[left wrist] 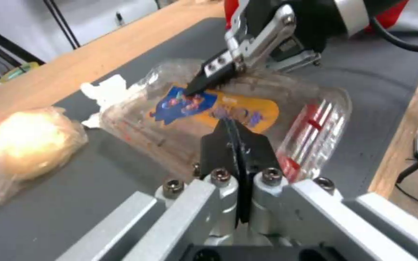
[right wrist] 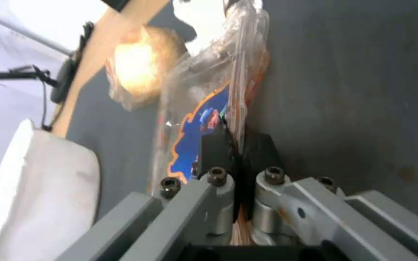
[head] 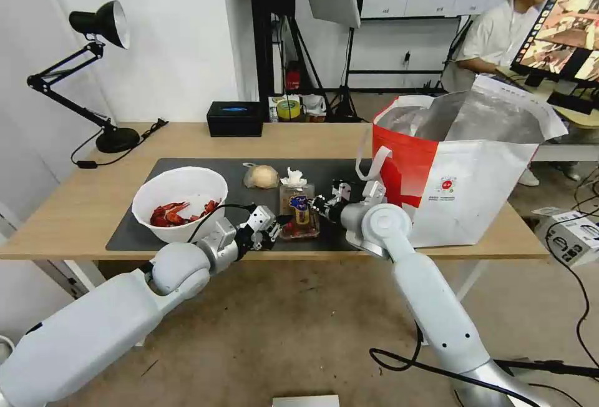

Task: Pick up the trash from the table and place it into the takeout bag.

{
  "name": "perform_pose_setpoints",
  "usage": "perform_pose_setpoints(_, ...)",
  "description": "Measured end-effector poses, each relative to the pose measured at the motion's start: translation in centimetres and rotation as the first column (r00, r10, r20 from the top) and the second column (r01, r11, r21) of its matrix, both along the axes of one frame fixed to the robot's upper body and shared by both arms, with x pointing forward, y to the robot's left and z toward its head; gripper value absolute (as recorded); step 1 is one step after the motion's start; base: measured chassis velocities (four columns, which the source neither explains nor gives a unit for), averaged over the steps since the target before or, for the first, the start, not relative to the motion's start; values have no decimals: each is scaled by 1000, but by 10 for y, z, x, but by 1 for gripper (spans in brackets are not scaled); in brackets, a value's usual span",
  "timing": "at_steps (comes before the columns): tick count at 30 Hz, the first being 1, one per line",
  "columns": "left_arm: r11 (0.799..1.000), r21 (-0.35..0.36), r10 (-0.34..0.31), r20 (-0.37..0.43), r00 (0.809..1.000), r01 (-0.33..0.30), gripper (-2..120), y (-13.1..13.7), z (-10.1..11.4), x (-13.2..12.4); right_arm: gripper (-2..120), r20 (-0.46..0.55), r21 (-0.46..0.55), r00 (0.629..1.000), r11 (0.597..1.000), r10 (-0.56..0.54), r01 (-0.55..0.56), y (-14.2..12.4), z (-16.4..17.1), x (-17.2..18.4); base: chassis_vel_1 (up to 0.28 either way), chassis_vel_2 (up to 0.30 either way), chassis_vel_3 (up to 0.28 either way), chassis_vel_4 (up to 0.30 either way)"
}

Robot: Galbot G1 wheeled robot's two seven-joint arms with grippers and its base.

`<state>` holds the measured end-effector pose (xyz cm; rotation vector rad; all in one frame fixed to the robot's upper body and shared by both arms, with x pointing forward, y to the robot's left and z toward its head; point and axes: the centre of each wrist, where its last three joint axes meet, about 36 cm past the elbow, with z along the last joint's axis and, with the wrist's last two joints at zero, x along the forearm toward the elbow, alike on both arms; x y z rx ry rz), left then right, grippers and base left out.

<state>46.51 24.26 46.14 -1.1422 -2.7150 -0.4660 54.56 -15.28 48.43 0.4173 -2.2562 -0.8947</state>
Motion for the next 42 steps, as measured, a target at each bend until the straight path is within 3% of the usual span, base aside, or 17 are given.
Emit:
perform_pose_setpoints(13, 995, -22, 98, -4, 995, -98, 1, 45, 1, -48, 0, 88, 13, 996, 1000, 19, -20, -4, 18, -10, 0, 0, 0, 0)
perform_pose_setpoints(16, 995, -30, 100, -2, 995, -100, 17, 47, 5, -58, 0, 140, 28, 990, 999, 18, -22, -12, 30, -20, 0, 0, 0, 0)
perform_pose_setpoints(20, 994, -34, 101, 3, 995, -100, 25, 46, 7, -61, 0, 189, 49, 982, 999, 13, -23, -20, 42, -27, 0, 0, 0, 0)
perform_pose_setpoints(26, 993, -38, 112, 0, 994, -112, 52, 47, 2, -74, 0, 332, 115, 943, 992, 4, -45, -45, 85, -52, 0, 0, 0, 0)
perform_pose_setpoints(27, 993, -38, 112, 0, 994, -112, 52, 47, 2, -74, 0, 332, 115, 943, 992, 4, -45, -45, 85, -52, 0, 0, 0, 0)
perform_pose_setpoints(30, 990, -56, 131, 11, 991, -130, 69, 49, -2, -79, 0, 409, 122, 912, 991, -4, -51, -60, 112, -69, 0, 0, 0, 0)
perform_pose_setpoints(32, 989, -60, 136, 12, 991, -135, 71, 49, -3, -80, 0, 421, 119, 907, 992, -5, -50, -63, 116, -71, 0, 0, 0, 0)
perform_pose_setpoints(39, 981, -93, 174, 14, 985, -172, 97, 55, -11, -85, 0, 549, 79, 835, 997, -32, -13, -100, 164, -101, 0, 0, 0, 0)
perform_pose_setpoints(42, 977, -105, 187, 12, 982, -184, 99, 57, -12, -89, 0, 588, 53, 807, 998, -52, 26, -115, 180, -107, 0, 0, 0, 0)
